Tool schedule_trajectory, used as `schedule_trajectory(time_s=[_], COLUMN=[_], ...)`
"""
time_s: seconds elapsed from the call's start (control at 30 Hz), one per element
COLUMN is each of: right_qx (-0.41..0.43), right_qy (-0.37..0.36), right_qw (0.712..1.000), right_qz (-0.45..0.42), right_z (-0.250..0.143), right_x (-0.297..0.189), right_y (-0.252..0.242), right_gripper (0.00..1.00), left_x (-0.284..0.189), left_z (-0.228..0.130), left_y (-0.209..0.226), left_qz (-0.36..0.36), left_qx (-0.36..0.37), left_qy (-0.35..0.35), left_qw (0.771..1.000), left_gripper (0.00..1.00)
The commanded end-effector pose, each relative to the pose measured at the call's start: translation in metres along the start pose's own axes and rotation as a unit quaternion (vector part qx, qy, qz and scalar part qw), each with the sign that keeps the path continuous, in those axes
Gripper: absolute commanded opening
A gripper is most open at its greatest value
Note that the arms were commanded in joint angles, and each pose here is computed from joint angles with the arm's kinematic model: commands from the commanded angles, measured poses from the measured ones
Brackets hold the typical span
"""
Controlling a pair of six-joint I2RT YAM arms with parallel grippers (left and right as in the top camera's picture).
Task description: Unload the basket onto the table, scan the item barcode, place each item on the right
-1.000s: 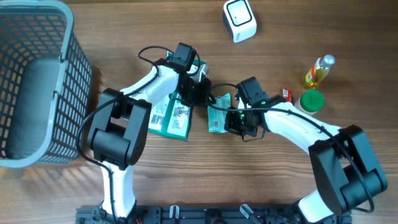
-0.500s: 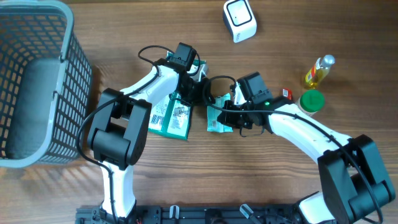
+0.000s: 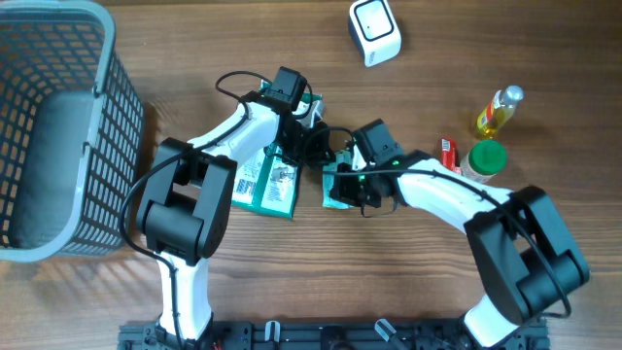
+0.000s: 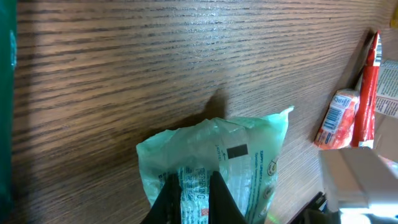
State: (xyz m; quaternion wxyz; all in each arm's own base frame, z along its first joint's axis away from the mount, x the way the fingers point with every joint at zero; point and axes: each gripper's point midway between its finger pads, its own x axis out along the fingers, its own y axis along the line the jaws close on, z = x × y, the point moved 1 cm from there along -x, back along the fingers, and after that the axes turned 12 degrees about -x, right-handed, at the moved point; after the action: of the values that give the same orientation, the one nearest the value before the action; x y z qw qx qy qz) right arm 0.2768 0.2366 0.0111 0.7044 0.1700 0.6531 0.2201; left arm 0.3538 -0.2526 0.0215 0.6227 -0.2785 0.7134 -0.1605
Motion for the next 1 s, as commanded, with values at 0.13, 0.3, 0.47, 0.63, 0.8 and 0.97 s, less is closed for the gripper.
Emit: schedule_trajectory(time_s=[0.13, 0.3, 0.47, 0.63, 0.8, 0.97], right_qx=[0.027, -0.054, -0.104, -0.090, -0.040, -0.018], right_qy=[0.045, 0.061, -0.021, -0.100, -0.128, -0.111], right_qw=[0.998, 0.995, 0.994, 0.988, 0.974, 0.972], right_qz=[-0.033, 0.062, 0.024, -0.080, -0.181, -0.205], right_z=[-0.026, -0.023, 0.011, 0.041, 0.053, 0.048], right_x=[0.000, -0.021, -0.068, -0.079, -0.076, -0.065], right_y=[-0.025, 0.015, 0.029, 0.002, -0.036, -0.052], right_gripper=[0.04, 0.04, 0.04, 0.04, 0.04, 0.07], left_x=[0.013, 0.009, -0.021, -0.042, -0.035, -0.036], left_z=[0.009, 0.015, 0.034, 0.039, 0.016, 0.007], left_y=[0.027, 0.024, 0.010, -0.010, 0.013, 0.044], left_qz=[0.058, 0.051, 0.033, 0.016, 0.081, 0.213], left_qx=[-0.009, -0.007, -0.006, 0.011, -0.015, -0.043], left_qy=[-0.022, -0.031, -0.063, -0.087, -0.057, -0.094], left_qw=[0.998, 0.998, 0.997, 0.996, 0.995, 0.972], left_gripper=[0.04, 0.04, 0.04, 0.05, 0.04, 0.04])
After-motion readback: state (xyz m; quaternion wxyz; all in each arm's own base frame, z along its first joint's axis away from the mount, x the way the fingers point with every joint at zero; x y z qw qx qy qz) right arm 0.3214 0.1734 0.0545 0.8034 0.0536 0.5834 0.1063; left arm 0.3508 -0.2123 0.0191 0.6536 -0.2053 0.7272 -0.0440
